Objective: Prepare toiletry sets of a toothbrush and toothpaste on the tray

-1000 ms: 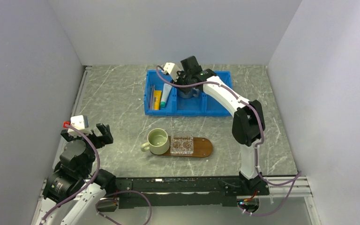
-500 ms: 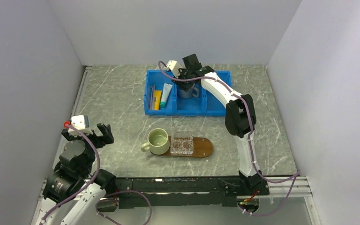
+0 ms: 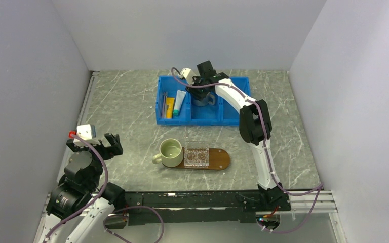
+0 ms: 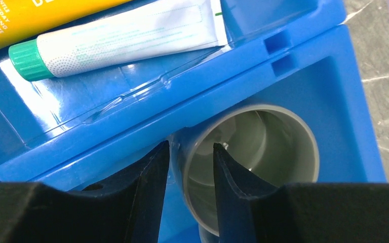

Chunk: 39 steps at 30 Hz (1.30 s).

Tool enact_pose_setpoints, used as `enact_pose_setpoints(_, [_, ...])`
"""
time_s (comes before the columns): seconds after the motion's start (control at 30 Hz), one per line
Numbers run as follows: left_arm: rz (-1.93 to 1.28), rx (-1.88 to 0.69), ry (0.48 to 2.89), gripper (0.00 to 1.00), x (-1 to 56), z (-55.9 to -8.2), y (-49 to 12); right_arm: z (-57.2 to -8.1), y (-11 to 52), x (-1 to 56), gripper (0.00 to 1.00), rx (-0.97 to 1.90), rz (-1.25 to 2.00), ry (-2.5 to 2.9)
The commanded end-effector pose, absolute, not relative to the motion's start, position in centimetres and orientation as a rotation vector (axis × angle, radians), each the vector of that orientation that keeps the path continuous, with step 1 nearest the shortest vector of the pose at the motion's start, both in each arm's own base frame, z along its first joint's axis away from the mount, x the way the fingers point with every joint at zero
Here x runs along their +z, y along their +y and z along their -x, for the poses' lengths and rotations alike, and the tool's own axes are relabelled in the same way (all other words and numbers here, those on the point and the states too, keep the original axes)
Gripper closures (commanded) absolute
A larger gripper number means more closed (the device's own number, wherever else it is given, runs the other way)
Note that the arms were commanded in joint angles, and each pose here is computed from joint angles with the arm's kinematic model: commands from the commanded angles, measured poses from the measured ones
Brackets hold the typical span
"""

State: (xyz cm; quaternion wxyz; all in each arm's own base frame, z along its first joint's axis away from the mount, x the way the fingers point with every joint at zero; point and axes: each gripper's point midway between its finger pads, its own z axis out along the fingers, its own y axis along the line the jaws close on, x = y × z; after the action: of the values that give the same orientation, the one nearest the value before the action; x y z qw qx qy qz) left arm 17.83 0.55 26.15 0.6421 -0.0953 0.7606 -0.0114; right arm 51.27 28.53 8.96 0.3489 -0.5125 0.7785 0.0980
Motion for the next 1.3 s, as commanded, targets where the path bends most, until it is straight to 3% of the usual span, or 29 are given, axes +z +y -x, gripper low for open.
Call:
enact_pose_setpoints(0.0, [0.211, -0.041, 1.700, 0.01, 27.0, -18.3, 0.3, -51.8, 29.1, 10.0, 0.62, 0.299, 1.316, 1.991])
enact_pose_setpoints(0.13, [0.212, -0.042, 1.699, 0.01, 27.0, -18.3, 0.3, -51.6, 29.3, 9.6, 0.71, 0.314, 1.327, 1.997])
enact_pose_setpoints(0.4, [0.212, -0.041, 1.699, 0.01, 27.1, -18.3, 0.3, -51.5, 29.3, 9.8, 1.00, 0.327, 1.330, 1.992])
enact_pose_setpoints(0.77, [0.215, -0.040, 1.700, 0.01, 27.1, -18.3, 0.3, -51.3, 29.5, 13.3, 1.00, 0.329, 1.267, 1.941])
enact_pose_setpoints(1.27, [0.213, -0.045, 1.703, 0.01, 27.1, -18.2, 0.3, -48.7, 29.2, 23.4, 1.00, 0.249, 1.120, 1.798])
